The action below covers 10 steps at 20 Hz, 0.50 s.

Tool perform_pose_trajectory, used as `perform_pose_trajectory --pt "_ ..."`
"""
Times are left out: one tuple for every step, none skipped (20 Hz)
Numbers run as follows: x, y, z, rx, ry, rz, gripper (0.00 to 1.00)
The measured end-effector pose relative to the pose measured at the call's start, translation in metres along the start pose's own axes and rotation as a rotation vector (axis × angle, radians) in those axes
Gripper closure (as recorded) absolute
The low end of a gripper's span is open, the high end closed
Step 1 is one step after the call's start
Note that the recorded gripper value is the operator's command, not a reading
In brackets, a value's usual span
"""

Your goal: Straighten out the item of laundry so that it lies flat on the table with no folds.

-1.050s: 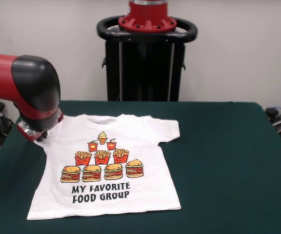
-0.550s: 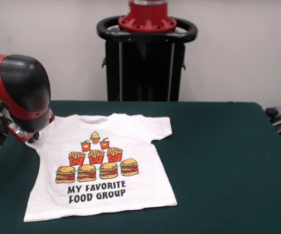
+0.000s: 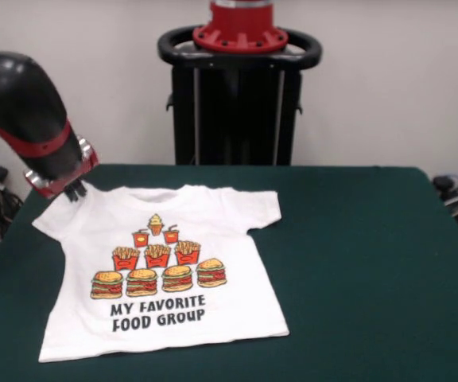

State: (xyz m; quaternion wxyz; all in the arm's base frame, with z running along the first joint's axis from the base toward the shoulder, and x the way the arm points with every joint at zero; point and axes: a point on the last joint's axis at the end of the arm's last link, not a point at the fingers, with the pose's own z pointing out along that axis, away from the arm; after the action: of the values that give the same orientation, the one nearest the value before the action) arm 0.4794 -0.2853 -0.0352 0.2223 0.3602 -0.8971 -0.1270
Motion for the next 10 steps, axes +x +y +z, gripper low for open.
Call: perform_pose_trajectory --pt "0.001 0.006 -0.003 -0.007 -0.004 0.000 1.00" --pt "0.001 0.011 -0.007 -0.014 -0.006 -0.001 1.00" --pt "0.001 0.019 -0.012 -0.018 -0.007 -0.005 1.00" --pt "0.001 0.024 -0.016 -0.020 -0.006 -0.007 1.00" --pt "0.000 0.032 -0.025 -0.018 -0.005 -0.012 1.00" --pt "-0.001 0.035 -0.029 -0.016 -0.004 -0.014 1.00" --pt "-0.001 0.037 -0.031 -0.014 -0.003 -0.015 1.00" --pt "-0.001 0.039 -0.035 -0.010 -0.002 -0.016 1.00" --pt "-0.002 0.042 -0.042 -0.002 0.000 -0.018 1.00" --pt "-0.002 0.043 -0.045 0.001 -0.001 -0.017 1.00"
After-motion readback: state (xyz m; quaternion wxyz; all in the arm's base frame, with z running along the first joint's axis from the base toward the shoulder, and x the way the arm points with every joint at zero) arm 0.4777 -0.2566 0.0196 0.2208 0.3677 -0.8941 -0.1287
